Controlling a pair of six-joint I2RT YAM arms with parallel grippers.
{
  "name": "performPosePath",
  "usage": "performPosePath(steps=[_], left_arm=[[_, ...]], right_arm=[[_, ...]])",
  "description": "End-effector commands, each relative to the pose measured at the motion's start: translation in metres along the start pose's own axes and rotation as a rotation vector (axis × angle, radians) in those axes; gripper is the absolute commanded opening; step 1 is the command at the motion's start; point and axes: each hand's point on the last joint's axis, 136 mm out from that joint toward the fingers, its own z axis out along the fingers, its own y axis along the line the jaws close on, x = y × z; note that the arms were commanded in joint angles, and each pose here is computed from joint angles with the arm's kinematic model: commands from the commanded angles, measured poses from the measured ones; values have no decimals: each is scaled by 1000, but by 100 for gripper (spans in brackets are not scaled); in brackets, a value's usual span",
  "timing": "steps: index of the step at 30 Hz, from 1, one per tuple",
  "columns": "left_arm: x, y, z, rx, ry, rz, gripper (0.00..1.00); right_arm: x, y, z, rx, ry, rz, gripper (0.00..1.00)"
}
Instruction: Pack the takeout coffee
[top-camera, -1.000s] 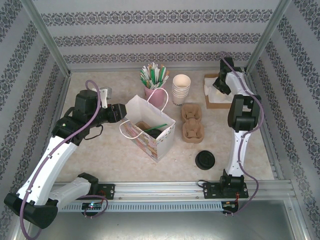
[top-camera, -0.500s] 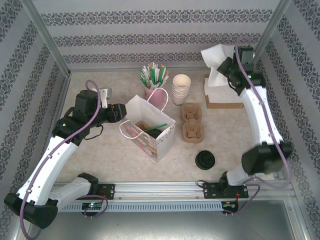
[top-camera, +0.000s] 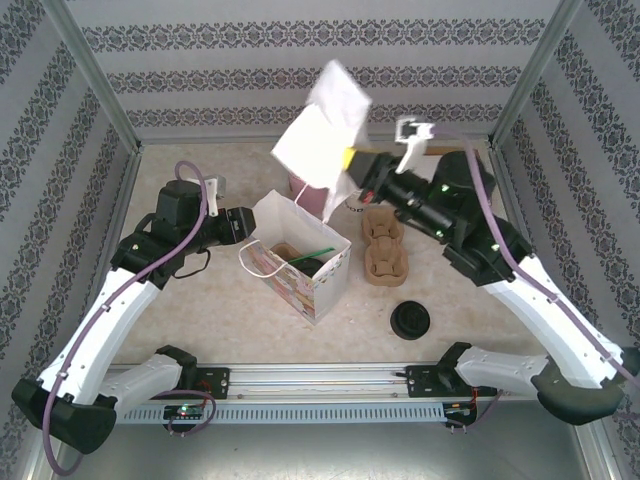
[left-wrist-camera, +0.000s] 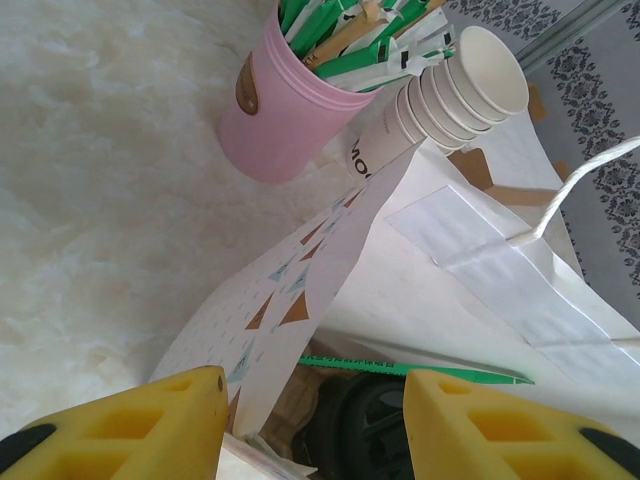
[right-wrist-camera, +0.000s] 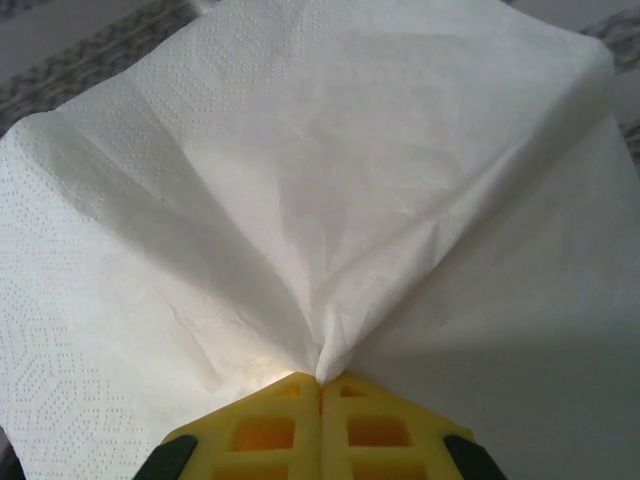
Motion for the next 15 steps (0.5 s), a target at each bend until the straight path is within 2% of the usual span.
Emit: performPosePath(steps=[1,4,7,15], left_arm=[[-9,-11,-3,35,-28,-1,51],[-9,-12,-3,35,-25,-1,51],[-8,-11,-3,29,-17,1,50],[-7,-7,1,7,-7,-3,50]], right_arm=[[27,60,19,-264,74,66,0],[62,84,34,-322,175,77,0],[90,82,47,-318,245,117,0],[157,4,75,-118,368,358,0]])
